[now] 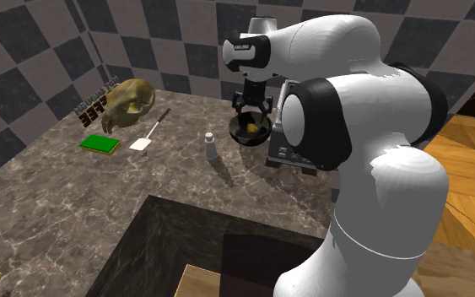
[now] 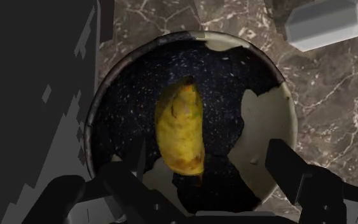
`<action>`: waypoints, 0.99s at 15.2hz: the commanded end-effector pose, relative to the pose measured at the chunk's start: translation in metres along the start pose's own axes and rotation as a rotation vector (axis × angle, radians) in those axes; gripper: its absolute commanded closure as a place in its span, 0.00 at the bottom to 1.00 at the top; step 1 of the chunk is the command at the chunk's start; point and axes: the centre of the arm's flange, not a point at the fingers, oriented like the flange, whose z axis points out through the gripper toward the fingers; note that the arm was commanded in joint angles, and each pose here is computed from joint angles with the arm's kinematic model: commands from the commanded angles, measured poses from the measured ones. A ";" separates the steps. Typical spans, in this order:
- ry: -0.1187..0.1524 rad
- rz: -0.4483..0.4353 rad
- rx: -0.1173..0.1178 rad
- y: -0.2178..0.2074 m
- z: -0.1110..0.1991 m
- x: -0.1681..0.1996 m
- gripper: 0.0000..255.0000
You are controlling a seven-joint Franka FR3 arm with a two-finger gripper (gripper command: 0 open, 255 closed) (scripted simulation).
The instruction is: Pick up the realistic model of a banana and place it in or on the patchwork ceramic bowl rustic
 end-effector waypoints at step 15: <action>0.000 0.000 0.000 0.000 -0.050 0.000 0.00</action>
